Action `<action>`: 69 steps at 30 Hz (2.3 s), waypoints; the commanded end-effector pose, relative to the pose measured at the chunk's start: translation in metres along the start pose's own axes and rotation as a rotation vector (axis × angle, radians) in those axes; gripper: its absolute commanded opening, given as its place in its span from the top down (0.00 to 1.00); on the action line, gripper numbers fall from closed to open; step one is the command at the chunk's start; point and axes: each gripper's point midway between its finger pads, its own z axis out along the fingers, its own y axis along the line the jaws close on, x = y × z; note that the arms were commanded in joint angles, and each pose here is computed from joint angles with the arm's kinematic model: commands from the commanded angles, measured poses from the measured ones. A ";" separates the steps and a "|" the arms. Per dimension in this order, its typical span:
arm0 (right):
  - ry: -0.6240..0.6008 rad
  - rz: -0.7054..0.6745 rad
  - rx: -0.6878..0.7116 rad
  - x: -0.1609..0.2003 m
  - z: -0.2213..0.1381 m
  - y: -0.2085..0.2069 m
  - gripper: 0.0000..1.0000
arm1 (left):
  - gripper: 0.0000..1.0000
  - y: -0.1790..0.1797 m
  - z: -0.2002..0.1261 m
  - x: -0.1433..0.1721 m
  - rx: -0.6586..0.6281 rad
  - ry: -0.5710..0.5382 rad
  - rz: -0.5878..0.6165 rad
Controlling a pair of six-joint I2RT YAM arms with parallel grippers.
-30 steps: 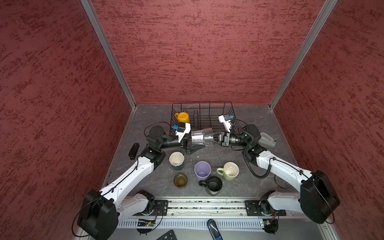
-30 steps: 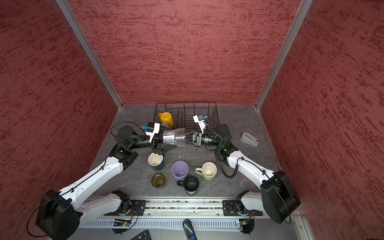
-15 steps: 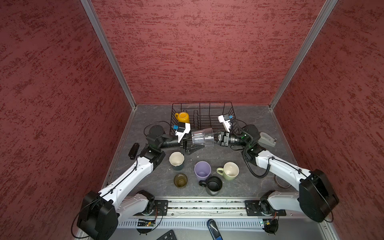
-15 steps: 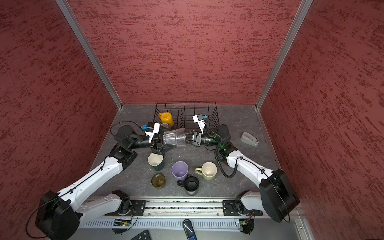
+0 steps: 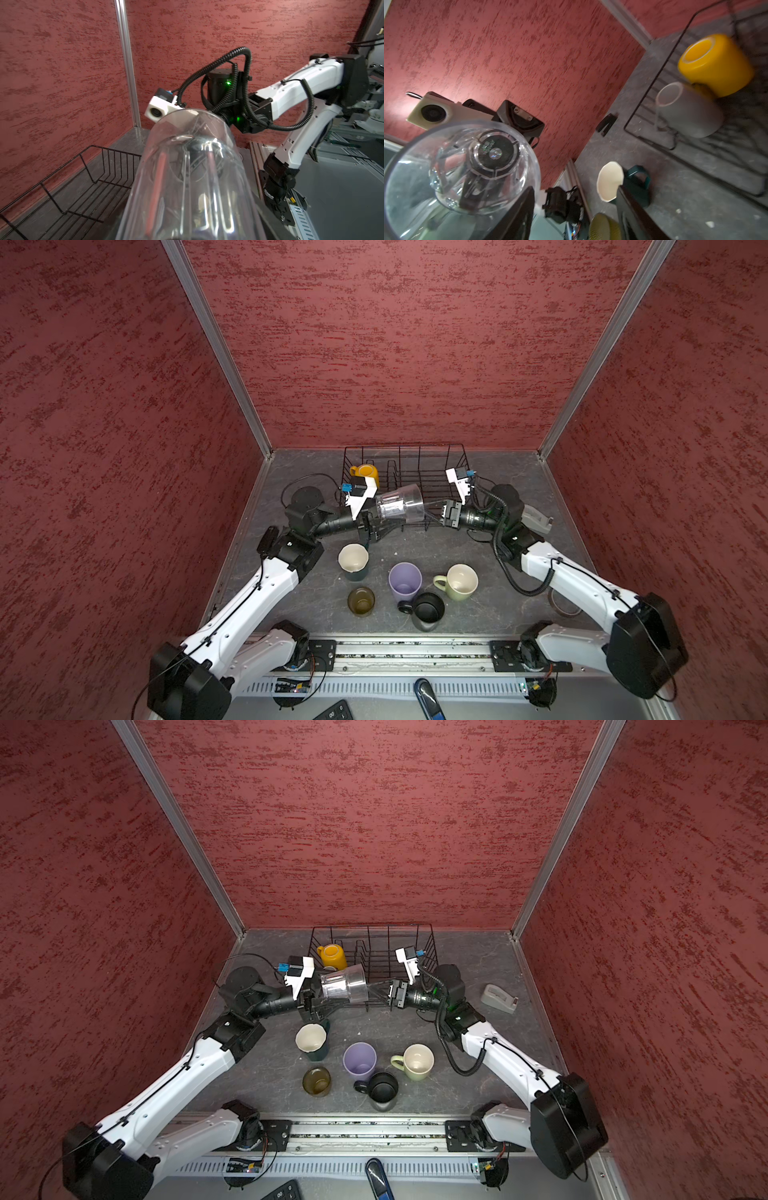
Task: Load cups into a dish rack
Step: Place the cup upside down at the dish rack.
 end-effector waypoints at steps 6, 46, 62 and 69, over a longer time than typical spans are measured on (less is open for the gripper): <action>-0.260 -0.128 0.447 -0.040 -0.070 -0.037 0.13 | 1.00 0.082 0.012 0.001 -0.340 0.166 -0.176; -0.222 -0.106 0.497 0.004 -0.087 -0.069 0.01 | 1.00 0.259 0.064 0.177 -0.897 0.940 -0.509; -0.209 -0.075 0.479 0.010 -0.084 -0.073 0.01 | 0.64 0.266 0.075 0.226 -0.848 1.013 -0.548; -0.198 -0.070 0.473 0.010 -0.081 -0.074 0.01 | 0.47 0.266 0.073 0.241 -0.836 1.051 -0.548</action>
